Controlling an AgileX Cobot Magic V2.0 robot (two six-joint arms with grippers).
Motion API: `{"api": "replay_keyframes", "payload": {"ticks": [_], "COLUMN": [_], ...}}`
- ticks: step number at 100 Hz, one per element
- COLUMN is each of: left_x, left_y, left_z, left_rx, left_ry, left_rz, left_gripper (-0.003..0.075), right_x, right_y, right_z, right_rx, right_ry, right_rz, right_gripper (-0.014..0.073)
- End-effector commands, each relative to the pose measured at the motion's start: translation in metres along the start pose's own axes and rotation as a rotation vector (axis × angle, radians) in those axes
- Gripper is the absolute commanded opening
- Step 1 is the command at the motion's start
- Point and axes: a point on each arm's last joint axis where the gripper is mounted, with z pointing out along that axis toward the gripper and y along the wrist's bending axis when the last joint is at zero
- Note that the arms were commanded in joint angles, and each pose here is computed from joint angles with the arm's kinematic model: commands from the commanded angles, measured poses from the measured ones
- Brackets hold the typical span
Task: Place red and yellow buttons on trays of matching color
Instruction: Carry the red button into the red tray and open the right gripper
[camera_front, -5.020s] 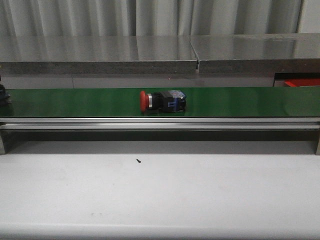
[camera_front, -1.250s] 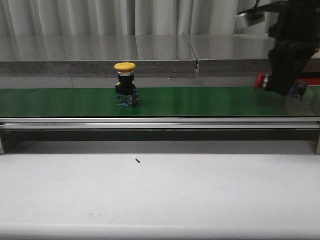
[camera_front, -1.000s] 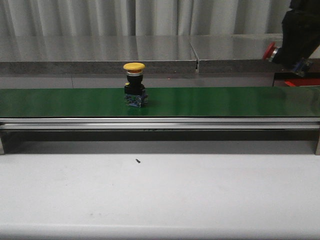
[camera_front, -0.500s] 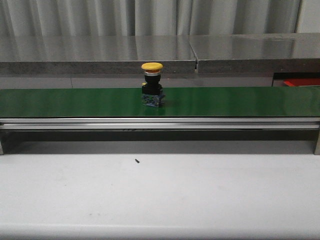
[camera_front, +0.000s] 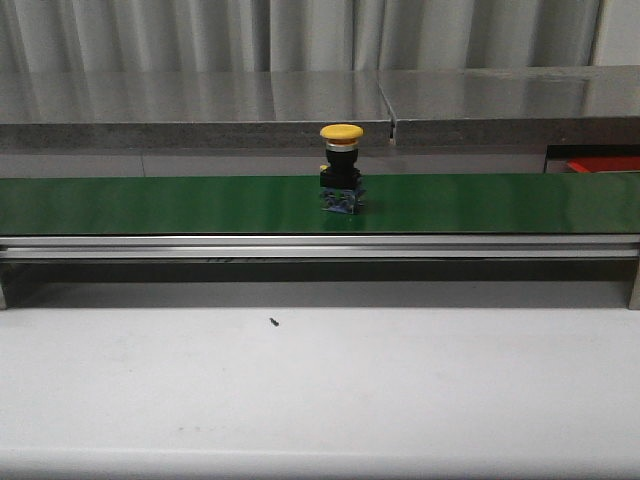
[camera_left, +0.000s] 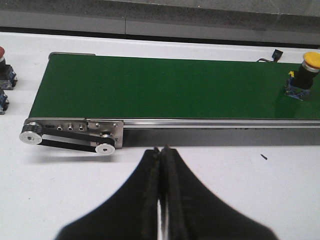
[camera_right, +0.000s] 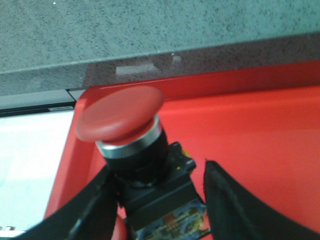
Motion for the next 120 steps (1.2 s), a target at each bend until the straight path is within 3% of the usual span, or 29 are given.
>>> {"api": "replay_keyframes", "payload": {"ticks": [1,39,98,110,120], "left_x": [-0.013,-0.013,-0.013,-0.013,-0.013], "left_y": [-0.002,-0.002,-0.002,-0.002,-0.002], "left_z": [-0.003,-0.003,-0.003,-0.003,-0.003], "left_rx": [0.009,0.009,0.009,0.009,0.009], "left_ry": [-0.086,-0.086,-0.086,-0.086,-0.086], "left_rz": [-0.015,-0.015,-0.015,-0.015,-0.015], "left_gripper": [-0.0019,-0.0019,-0.0019,-0.0019,-0.0019], "right_x": [-0.02,0.032,0.057,0.059,0.06], "right_y": [0.0,-0.021,-0.032,-0.032,-0.033], "right_z": [-0.015,0.03,0.05,0.05,0.05], "right_rx": [0.004,-0.048,-0.109,-0.112,-0.112], "right_ry": [-0.139,-0.113,-0.143,-0.14,-0.14], "right_rz": [-0.019,0.031,0.058,0.061,0.064], "right_gripper": [0.0162,0.0162,0.0171,0.0237,0.0348]}}
